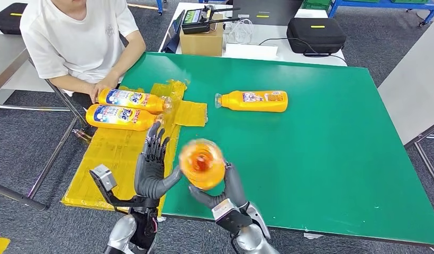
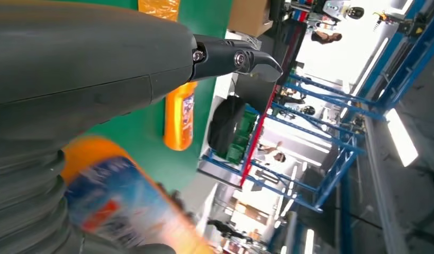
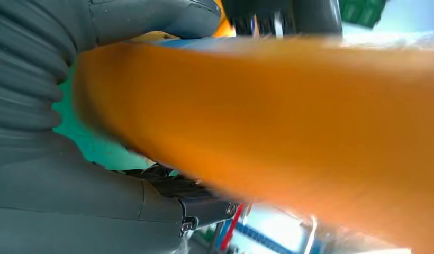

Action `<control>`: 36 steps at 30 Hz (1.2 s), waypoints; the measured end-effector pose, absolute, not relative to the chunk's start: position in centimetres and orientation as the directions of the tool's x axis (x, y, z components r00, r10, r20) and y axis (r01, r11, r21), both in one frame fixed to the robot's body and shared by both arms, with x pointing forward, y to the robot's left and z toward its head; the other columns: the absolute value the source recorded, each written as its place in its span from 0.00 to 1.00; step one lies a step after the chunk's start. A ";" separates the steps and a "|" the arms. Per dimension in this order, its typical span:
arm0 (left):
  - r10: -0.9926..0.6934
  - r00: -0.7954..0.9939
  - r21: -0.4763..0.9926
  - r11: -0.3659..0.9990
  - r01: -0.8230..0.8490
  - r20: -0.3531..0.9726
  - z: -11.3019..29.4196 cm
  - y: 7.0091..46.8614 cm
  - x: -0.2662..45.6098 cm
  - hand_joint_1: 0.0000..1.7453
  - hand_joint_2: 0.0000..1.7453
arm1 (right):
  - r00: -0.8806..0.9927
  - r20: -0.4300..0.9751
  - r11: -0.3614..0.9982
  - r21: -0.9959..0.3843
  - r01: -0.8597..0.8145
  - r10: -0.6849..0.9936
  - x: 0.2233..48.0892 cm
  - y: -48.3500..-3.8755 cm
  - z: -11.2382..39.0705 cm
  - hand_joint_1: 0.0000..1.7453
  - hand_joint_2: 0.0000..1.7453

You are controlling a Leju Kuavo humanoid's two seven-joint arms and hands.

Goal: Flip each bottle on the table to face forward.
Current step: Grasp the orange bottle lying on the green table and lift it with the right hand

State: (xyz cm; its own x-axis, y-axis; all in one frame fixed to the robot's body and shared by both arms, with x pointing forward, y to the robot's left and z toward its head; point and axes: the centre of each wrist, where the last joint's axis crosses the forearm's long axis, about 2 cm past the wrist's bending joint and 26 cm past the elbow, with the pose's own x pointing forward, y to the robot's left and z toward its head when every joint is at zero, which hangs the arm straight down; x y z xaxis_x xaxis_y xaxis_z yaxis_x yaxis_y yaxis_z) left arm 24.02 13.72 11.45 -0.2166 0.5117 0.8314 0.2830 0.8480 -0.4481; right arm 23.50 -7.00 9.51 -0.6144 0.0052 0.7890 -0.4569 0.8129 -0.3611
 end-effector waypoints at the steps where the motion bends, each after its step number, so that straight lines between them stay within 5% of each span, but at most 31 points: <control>1: 0.518 -0.221 -0.454 0.845 0.284 0.826 11.6 13.7 24.1 0.00 1.00 | -0.609 0.793 0.802 -0.369 -0.469 0.008 23.3 -6.7 9.4 1.00 1.00; 15: 0.572 -0.350 -0.444 0.810 0.382 0.742 14.1 13.7 23.3 0.00 1.00 | -0.434 0.896 0.777 -0.339 -0.530 0.095 22.6 -6.2 7.2 1.00 1.00; 26: 0.236 -0.409 -0.087 0.933 0.350 0.881 12.3 14.1 22.0 0.00 1.00 | -0.357 0.930 0.819 -0.273 -0.505 0.090 23.6 -7.6 7.0 1.00 1.00; 36: 0.094 -0.304 0.007 0.949 0.315 0.948 10.2 14.3 21.3 0.00 1.00 | -0.438 0.832 0.711 -0.533 -0.459 0.341 25.1 -9.0 7.6 1.00 1.00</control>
State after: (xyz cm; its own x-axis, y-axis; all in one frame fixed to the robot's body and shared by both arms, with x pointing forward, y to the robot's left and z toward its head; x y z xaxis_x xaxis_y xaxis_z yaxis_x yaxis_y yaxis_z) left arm 21.32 14.32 10.21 -0.3042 0.0941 0.9480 0.3149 0.9491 0.0069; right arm 25.12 -8.97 7.60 -0.4382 0.3414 0.8315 -0.4587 0.7107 -0.5335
